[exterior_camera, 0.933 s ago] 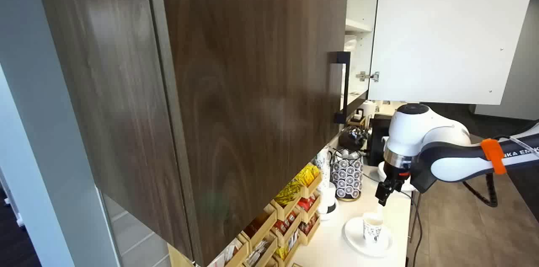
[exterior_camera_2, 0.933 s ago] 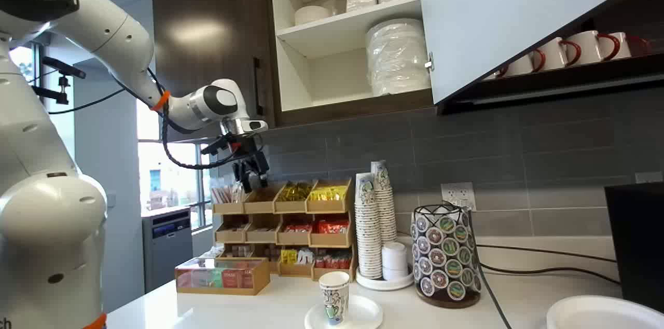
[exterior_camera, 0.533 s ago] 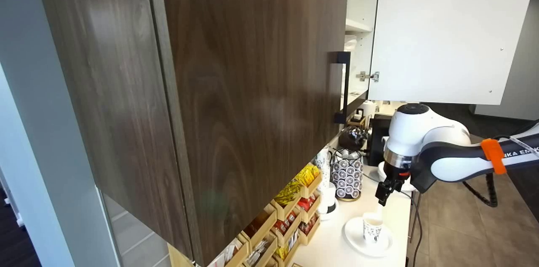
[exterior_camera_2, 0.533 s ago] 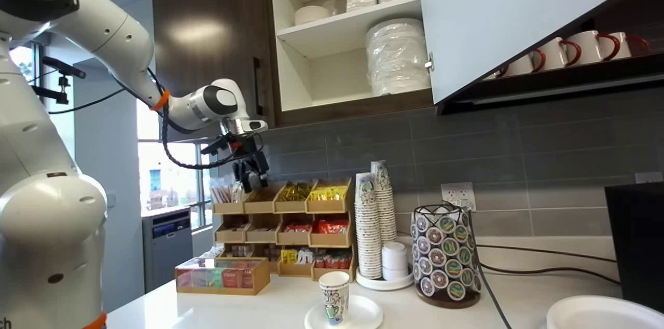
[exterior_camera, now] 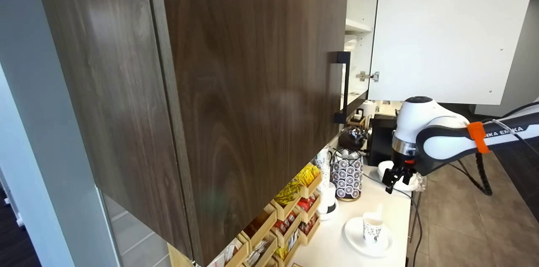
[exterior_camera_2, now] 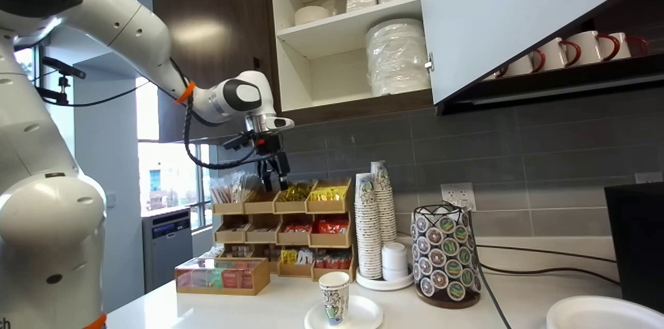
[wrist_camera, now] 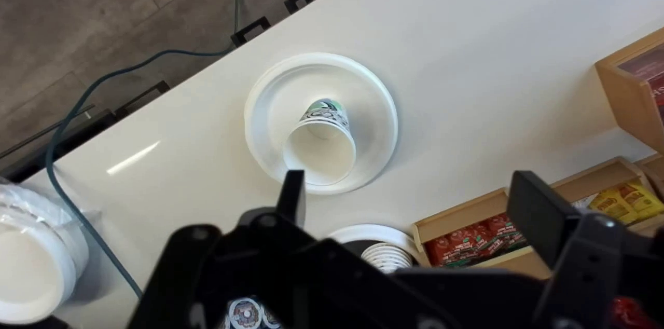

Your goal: Pick up the paper plate with a paper coffee cup on top and put it in the bottom shelf of the cabinet with an open door

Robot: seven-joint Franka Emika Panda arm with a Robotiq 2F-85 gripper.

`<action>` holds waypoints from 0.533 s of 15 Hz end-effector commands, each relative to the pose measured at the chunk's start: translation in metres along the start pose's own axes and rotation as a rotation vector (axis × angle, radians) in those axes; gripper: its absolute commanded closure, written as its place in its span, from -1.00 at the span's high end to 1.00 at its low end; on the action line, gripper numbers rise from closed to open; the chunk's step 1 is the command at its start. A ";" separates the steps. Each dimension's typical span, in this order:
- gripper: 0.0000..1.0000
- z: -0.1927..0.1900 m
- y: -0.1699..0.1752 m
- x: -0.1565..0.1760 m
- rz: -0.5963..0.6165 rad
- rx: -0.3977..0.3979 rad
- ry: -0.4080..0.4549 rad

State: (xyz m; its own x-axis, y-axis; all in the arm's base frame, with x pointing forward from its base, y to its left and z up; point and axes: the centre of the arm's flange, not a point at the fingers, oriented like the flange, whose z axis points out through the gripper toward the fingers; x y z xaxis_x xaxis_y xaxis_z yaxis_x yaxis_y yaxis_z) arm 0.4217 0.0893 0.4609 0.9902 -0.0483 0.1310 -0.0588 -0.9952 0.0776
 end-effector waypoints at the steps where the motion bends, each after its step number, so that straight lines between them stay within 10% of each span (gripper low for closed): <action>1: 1.00 0.020 0.055 0.015 -0.025 0.171 -0.066; 8: 1.00 0.086 0.111 0.030 -0.119 0.487 -0.121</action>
State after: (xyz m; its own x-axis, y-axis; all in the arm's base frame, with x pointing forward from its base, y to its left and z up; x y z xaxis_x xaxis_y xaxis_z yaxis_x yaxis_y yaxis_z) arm 0.4425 -0.0183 0.4163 0.9973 0.0462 0.0570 0.0606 -0.9566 -0.2851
